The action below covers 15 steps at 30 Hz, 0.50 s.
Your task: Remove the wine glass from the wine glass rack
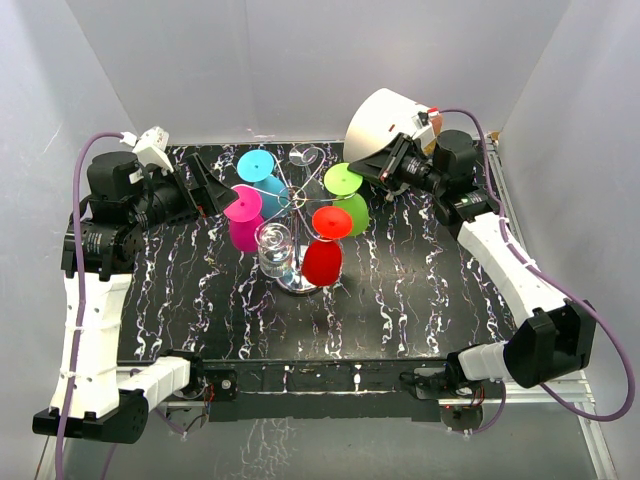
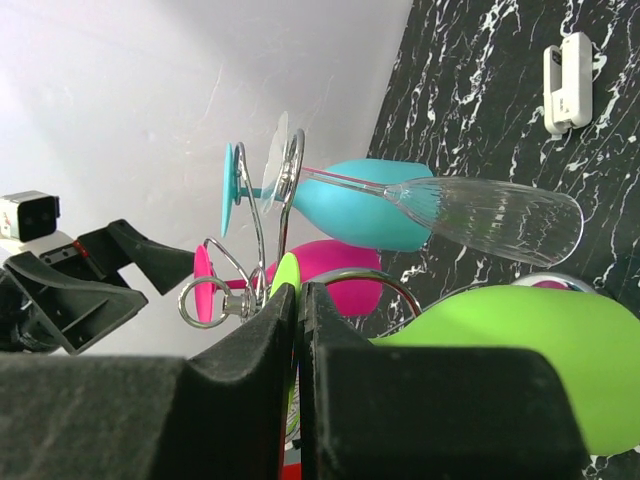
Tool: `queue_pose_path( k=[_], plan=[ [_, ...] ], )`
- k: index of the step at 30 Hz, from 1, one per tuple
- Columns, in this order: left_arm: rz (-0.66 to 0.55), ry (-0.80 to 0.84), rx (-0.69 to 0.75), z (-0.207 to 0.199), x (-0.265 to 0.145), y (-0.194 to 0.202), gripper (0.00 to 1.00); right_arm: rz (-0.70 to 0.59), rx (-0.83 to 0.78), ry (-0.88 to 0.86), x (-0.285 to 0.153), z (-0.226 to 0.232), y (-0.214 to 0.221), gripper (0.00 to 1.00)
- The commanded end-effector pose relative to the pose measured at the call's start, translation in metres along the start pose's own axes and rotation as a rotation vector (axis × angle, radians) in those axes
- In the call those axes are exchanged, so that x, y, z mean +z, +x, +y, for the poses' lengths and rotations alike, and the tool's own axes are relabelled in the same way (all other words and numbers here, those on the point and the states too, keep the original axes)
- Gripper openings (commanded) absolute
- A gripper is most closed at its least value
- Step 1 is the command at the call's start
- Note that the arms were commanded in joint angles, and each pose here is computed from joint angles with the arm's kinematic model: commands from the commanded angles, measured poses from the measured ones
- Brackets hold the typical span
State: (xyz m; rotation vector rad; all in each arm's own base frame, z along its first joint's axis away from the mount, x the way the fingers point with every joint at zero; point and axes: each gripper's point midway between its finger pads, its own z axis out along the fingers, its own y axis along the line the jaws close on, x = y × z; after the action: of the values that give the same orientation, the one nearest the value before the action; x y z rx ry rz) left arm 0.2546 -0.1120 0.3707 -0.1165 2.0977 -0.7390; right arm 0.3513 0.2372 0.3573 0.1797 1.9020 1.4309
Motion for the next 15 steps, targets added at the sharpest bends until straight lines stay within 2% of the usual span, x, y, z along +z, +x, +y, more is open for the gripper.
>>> queue_pose_path(
  k=[1, 15],
  plan=[
    [-0.016, 0.027, 0.022, -0.009, -0.008, -0.005, 0.99, -0.016, 0.013, -0.064, -0.008, 0.013, -0.007, 0.00],
    [-0.020, 0.023, 0.023, -0.008, -0.009, -0.004, 0.99, -0.015, 0.045, -0.090, -0.021, 0.021, -0.009, 0.00]
  ],
)
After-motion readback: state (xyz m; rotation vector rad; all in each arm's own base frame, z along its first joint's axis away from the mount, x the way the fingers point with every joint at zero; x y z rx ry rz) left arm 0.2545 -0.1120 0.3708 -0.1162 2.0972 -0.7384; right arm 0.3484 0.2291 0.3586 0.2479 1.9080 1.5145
